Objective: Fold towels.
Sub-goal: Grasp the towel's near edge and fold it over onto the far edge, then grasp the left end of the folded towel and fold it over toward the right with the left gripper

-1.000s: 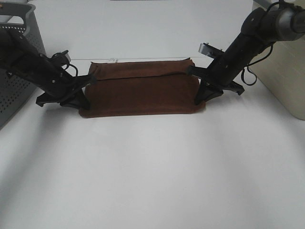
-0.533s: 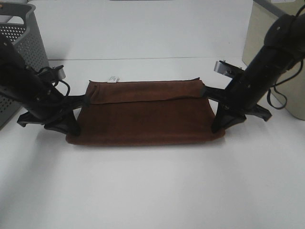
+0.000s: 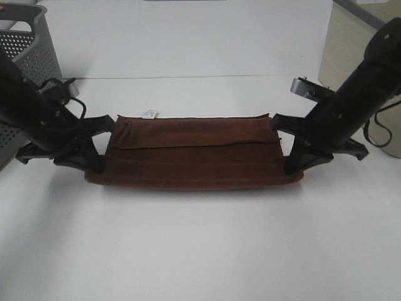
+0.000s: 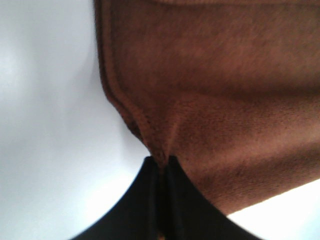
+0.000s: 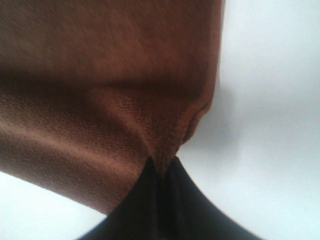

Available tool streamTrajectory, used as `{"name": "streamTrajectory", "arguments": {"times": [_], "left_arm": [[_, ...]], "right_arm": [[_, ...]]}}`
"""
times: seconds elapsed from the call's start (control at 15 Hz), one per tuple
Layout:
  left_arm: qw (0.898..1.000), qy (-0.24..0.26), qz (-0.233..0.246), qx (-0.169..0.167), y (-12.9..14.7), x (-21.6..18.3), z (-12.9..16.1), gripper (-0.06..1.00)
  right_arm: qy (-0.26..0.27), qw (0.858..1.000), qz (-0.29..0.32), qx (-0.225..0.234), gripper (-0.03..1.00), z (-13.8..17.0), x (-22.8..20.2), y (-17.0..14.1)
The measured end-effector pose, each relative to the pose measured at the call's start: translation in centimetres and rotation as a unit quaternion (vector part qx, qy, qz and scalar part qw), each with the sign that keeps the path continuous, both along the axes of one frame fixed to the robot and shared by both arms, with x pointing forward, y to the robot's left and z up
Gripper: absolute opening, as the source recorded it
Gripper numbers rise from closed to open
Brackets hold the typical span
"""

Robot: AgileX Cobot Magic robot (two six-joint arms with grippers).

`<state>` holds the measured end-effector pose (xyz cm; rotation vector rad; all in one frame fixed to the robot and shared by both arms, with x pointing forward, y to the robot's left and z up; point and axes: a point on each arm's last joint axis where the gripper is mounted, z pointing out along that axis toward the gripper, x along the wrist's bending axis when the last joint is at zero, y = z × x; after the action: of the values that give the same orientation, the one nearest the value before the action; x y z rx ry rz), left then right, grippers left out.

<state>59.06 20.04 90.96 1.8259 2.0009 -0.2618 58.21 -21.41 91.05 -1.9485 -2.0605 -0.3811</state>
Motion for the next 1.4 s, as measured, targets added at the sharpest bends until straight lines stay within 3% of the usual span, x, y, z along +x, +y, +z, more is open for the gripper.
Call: {"name": "streamTrajectory", "arguments": {"times": [0.2, 0.33, 0.67, 0.8, 0.93, 1.0, 1.13, 1.4], "left_arm": [[0.998, -0.049, 0.025, -0.001, -0.3, 3.1, 2.7, 0.0], [0.997, -0.069, 0.04, 0.004, -0.4, 5.5, 3.1, 0.0], [0.992, -0.102, 0.076, 0.023, -0.4, 9.0, -0.7, 0.01], [0.992, -0.1, 0.079, 0.027, -0.4, 9.2, -1.7, 0.08], [0.992, -0.099, 0.079, 0.027, -0.4, 9.3, -1.8, 0.34], [0.992, -0.1, 0.078, 0.027, -0.4, 9.3, -1.7, 0.54], [0.992, -0.099, 0.075, 0.03, -0.3, 9.3, -1.8, 0.75], [0.992, -0.097, 0.071, 0.033, -0.3, 9.2, -2.0, 0.74]], "right_arm": [[-0.068, 0.998, 0.002, 0.01, 0.0, 2.9, 3.4, 0.5], [-0.081, 0.997, 0.006, 0.012, 0.0, 3.0, 5.6, 0.8], [-0.09, 0.996, -0.003, 0.005, 0.0, -0.7, 8.9, 1.1], [-0.089, 0.996, -0.006, 0.003, 0.03, -1.4, 9.0, 1.1], [-0.09, 0.996, -0.008, 0.005, 0.27, -1.3, 9.1, 1.2], [-0.085, 0.996, -0.008, 0.008, 0.5, -1.3, 9.0, 1.2], [-0.084, 0.996, -0.006, 0.009, 0.76, -1.0, 8.9, 1.2], [-0.102, 0.995, -0.005, 0.011, 0.85, 0.7, 8.9, 1.2]]}}
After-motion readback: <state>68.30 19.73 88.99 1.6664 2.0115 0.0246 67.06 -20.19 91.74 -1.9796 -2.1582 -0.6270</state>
